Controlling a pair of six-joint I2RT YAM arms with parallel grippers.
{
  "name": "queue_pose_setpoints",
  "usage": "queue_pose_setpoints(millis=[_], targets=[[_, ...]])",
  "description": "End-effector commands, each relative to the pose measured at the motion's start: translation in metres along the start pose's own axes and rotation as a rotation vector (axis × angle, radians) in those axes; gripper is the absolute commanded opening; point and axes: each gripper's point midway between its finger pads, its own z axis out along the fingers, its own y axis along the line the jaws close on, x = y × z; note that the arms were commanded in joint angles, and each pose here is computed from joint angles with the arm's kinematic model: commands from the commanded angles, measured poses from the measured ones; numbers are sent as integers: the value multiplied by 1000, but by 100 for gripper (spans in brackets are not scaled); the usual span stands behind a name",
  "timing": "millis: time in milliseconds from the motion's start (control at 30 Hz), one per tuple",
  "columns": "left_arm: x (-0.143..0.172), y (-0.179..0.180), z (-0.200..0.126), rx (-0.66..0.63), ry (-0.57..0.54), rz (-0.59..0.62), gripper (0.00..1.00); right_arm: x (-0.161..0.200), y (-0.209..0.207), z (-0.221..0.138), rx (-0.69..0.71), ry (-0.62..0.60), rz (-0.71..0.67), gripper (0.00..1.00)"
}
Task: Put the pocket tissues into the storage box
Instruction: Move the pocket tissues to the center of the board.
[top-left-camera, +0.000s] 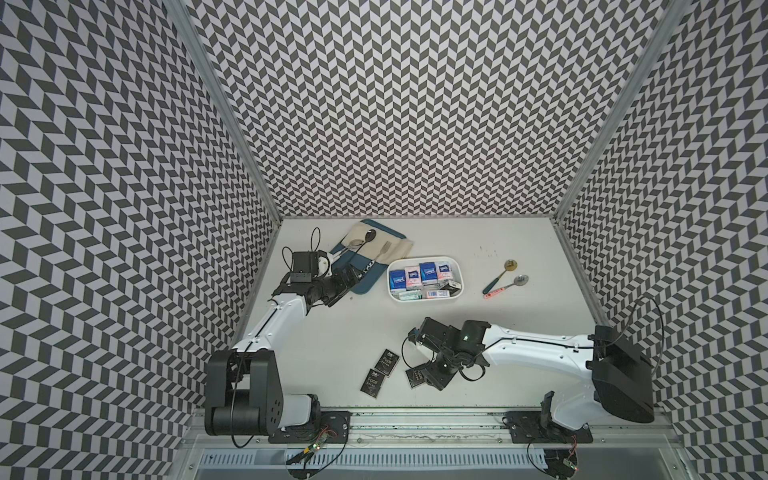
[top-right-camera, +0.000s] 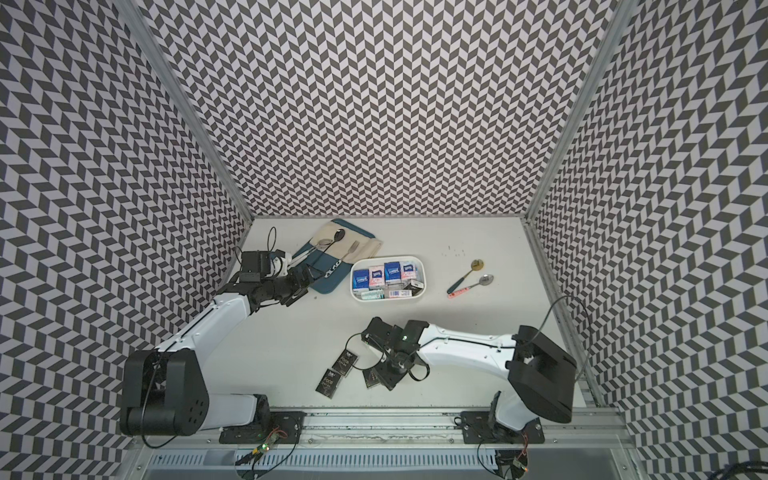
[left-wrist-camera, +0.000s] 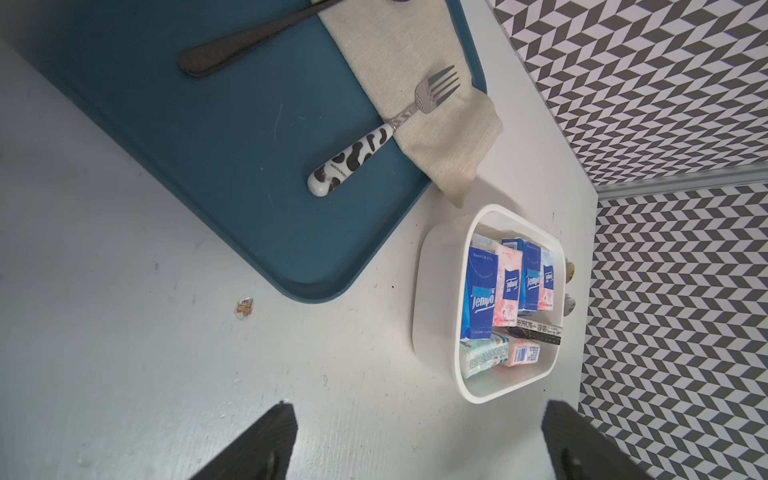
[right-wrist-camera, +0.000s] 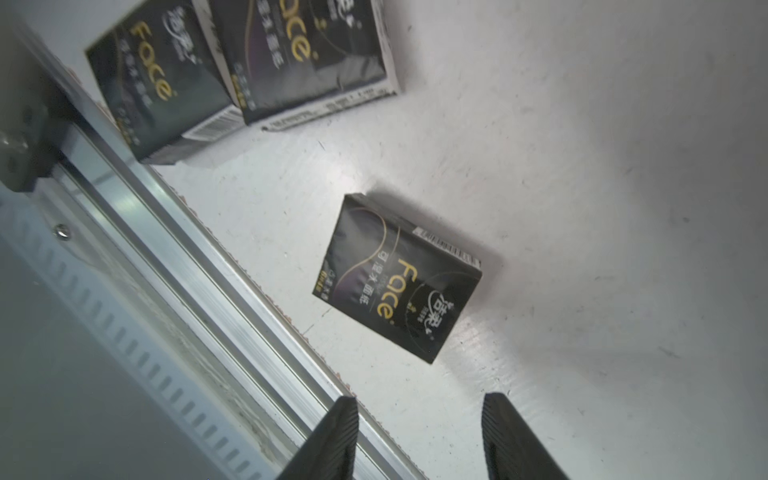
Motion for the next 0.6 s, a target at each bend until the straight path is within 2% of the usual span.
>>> queue_pose_setpoints(millis=[0, 133, 367, 567], targets=[[2, 1, -4, 0, 0, 15, 98, 5, -5, 3, 42, 25, -26, 49], [-1, -1, -6, 2, -6, 15, 98, 0, -5, 12, 60, 41, -50, 44], [-5, 3, -12, -7, -20, 18, 98, -11, -15, 29, 181, 66, -96, 59], [-6, 8, -16, -7, -29, 7, 98, -40, -26, 31, 282, 2, -57, 60]])
